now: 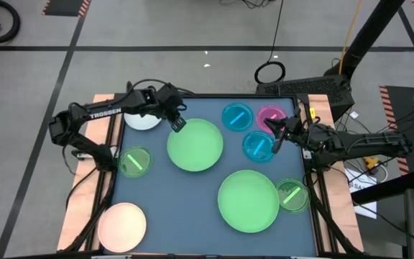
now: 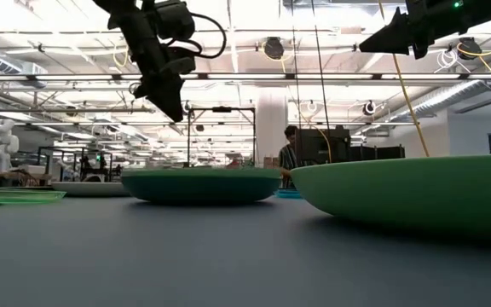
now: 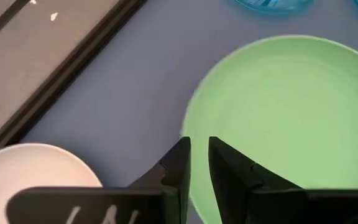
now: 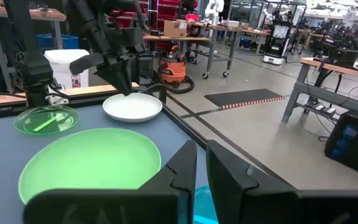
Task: Stack plastic plates
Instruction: Stack the green plate on top of the green plate
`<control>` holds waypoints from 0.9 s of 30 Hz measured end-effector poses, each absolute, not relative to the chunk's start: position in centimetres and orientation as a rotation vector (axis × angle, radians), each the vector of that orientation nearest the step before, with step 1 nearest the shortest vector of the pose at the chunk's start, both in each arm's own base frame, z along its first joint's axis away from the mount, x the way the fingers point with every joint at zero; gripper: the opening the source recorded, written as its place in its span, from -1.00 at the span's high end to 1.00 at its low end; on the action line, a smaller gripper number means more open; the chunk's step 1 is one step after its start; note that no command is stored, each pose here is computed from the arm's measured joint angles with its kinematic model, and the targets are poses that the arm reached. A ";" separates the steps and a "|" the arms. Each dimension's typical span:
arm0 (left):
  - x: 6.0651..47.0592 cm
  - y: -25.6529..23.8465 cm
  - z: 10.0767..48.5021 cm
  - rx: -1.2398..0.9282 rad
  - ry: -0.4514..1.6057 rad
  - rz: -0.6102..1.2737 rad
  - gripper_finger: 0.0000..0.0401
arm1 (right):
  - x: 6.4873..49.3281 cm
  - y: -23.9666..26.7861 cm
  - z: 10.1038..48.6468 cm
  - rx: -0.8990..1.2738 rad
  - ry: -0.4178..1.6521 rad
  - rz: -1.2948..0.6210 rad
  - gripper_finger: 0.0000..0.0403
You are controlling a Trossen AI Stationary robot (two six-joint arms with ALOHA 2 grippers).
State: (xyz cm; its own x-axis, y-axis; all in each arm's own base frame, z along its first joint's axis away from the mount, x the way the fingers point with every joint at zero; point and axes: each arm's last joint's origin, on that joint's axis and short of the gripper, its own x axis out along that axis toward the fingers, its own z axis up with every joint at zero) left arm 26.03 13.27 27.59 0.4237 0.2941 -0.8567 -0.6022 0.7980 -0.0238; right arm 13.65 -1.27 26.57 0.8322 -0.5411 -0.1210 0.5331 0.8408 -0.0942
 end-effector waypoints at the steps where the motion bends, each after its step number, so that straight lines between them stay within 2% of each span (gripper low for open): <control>1: 26.1 12.9 27.5 -0.369 0.999 0.555 0.68 | 13.7 -1.3 26.6 -0.057 0.146 -0.570 0.84; 4: 25.8 10.9 27.3 -0.465 1.099 0.437 0.68 | 13.7 -1.3 26.5 -0.058 0.148 -0.570 0.84; 8: 24.9 5.7 27.5 -0.598 1.372 0.209 0.68 | 13.7 -1.3 26.5 -0.060 0.149 -0.569 0.84; 10: 24.5 2.5 27.4 -0.586 1.503 0.127 0.68 | 13.6 -1.3 26.5 -0.061 0.150 -0.570 0.84; 13: 23.7 -2.4 27.1 -0.447 1.632 0.006 0.68 | 13.6 -1.3 26.5 -0.061 0.150 -0.570 0.84; 18: 21.4 -10.0 25.6 -0.260 1.737 -0.209 0.68 | 13.6 -1.3 26.5 -0.062 0.150 -0.571 0.84; 21: 20.3 -13.3 24.9 -0.219 1.709 -0.280 0.68 | 13.6 -1.3 26.5 -0.063 0.150 -0.571 0.84; 27: 19.4 -16.1 22.0 -0.219 1.619 -0.219 0.68 | 13.6 -1.3 26.5 -0.069 0.152 -0.572 0.84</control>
State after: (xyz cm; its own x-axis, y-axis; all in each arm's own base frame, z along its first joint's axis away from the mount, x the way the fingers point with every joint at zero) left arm 19.36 -16.12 22.03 -0.0589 -0.2729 -0.9602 -0.0082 0.9620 -0.2729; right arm 13.64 -1.28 26.53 0.8301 -0.5436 -0.1240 0.5334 0.8390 -0.1073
